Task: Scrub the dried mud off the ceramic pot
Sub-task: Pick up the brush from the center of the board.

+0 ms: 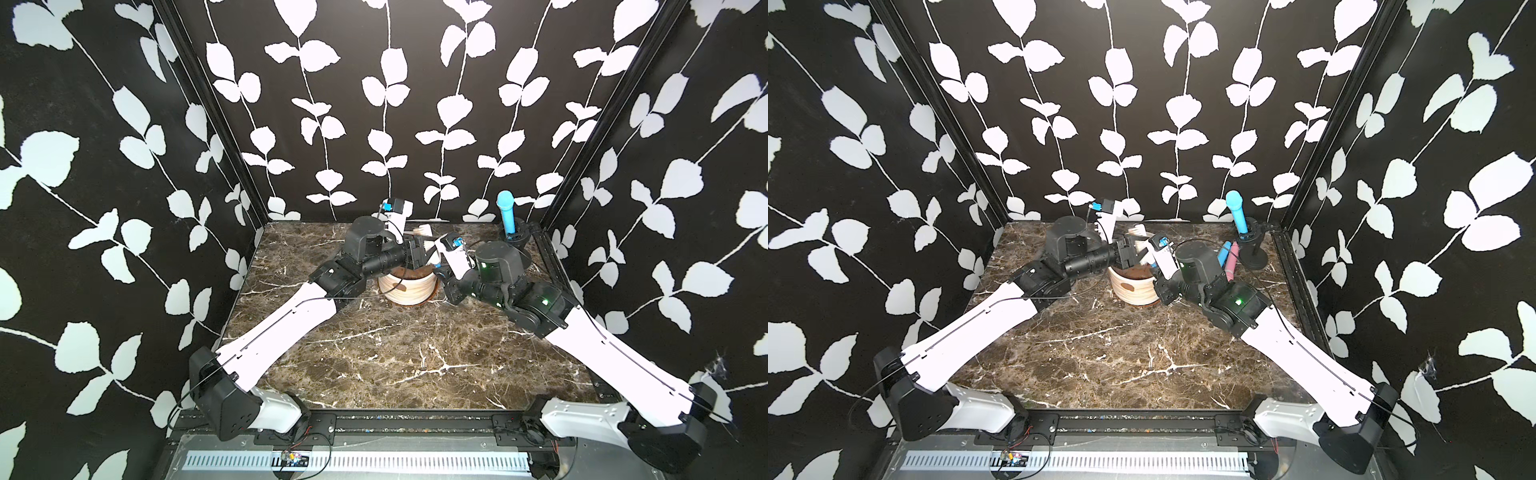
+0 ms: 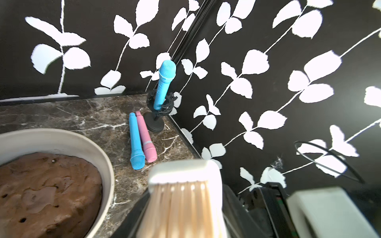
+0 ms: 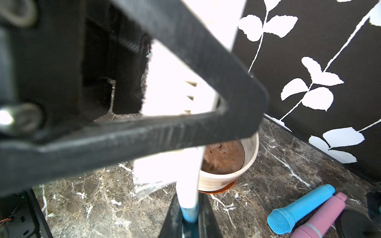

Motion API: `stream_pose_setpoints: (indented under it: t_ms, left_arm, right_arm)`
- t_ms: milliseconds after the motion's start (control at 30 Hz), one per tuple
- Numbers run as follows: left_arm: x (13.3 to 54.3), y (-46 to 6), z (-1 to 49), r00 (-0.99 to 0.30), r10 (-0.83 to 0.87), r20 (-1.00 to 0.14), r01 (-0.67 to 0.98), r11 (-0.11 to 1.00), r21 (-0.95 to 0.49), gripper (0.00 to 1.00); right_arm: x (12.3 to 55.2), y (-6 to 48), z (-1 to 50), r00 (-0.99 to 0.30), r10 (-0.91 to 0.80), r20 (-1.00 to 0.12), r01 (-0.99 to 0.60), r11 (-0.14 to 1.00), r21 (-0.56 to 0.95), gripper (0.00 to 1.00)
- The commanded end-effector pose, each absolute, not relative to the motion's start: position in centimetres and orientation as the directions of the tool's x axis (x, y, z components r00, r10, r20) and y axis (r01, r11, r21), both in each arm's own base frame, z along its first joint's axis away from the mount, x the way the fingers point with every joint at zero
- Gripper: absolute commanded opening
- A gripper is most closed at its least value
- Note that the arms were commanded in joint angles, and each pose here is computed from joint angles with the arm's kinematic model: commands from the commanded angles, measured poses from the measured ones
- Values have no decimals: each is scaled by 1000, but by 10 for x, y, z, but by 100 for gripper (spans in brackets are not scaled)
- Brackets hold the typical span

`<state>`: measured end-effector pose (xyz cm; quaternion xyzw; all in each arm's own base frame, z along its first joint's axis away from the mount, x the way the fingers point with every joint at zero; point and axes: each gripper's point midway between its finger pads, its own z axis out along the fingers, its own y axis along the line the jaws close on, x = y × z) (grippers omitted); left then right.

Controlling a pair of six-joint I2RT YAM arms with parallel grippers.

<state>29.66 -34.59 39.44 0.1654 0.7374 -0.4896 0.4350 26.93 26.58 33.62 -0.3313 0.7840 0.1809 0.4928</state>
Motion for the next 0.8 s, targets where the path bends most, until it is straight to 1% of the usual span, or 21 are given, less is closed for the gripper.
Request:
stream_pose_setpoints:
  t_ms: [0, 67, 133, 200, 233, 267, 333, 400, 433, 533, 600, 667, 700, 767]
  left_arm:
    - [293, -344, 396, -592, -197, -781, 672, 414, -614, 43]
    - [294, -347, 394, -609, -199, -768, 666, 397, -632, 38]
    - [294, -348, 396, -622, -207, -755, 663, 374, -649, 37]
    - [294, -350, 394, -632, -207, -747, 661, 358, -659, 36]
    - [295, -351, 392, -642, -204, -739, 654, 357, -667, 32]
    - [297, -351, 388, -654, -203, -729, 642, 361, -677, 26]
    - [301, -351, 381, -685, -214, -696, 606, 364, -708, 16]
    - [311, -343, 378, -698, -250, -671, 576, 359, -734, 9]
    - [313, -342, 377, -702, -262, -663, 572, 349, -743, 6]
    - [318, -337, 378, -715, -291, -635, 552, 322, -769, 5]
    - [320, -333, 379, -716, -304, -628, 549, 311, -776, 5]
    - [321, -327, 378, -711, -313, -629, 547, 316, -775, 5]
    - [321, -325, 377, -710, -315, -630, 546, 318, -775, 4]
    - [321, -320, 380, -699, -322, -639, 559, 311, -768, 4]
  right_arm:
    - [271, 265, 355, -232, -297, -926, -689, 722, -59, 0]
    - [271, 266, 355, -231, -293, -928, -687, 724, -57, 0]
    - [271, 268, 355, -231, -292, -928, -693, 719, -53, 0]
    - [267, 275, 351, -220, -313, -924, -721, 690, -62, 0]
    - [265, 277, 349, -208, -335, -919, -728, 681, -84, 0]
    - [265, 278, 347, -200, -349, -915, -723, 683, -103, 0]
    - [266, 277, 345, -193, -364, -911, -711, 692, -126, 0]
    - [266, 278, 343, -194, -367, -910, -708, 694, -129, 0]
    - [266, 278, 342, -195, -371, -908, -710, 692, -130, 3]
    - [262, 275, 340, -205, -368, -907, -714, 690, -118, 36]
    - [257, 273, 337, -225, -364, -904, -726, 682, -94, 52]
    - [247, 272, 335, -271, -351, -896, -769, 638, -18, 62]
    - [243, 273, 334, -307, -332, -892, -790, 612, 44, 66]
    - [233, 275, 336, -394, -276, -877, -820, 537, 199, 69]
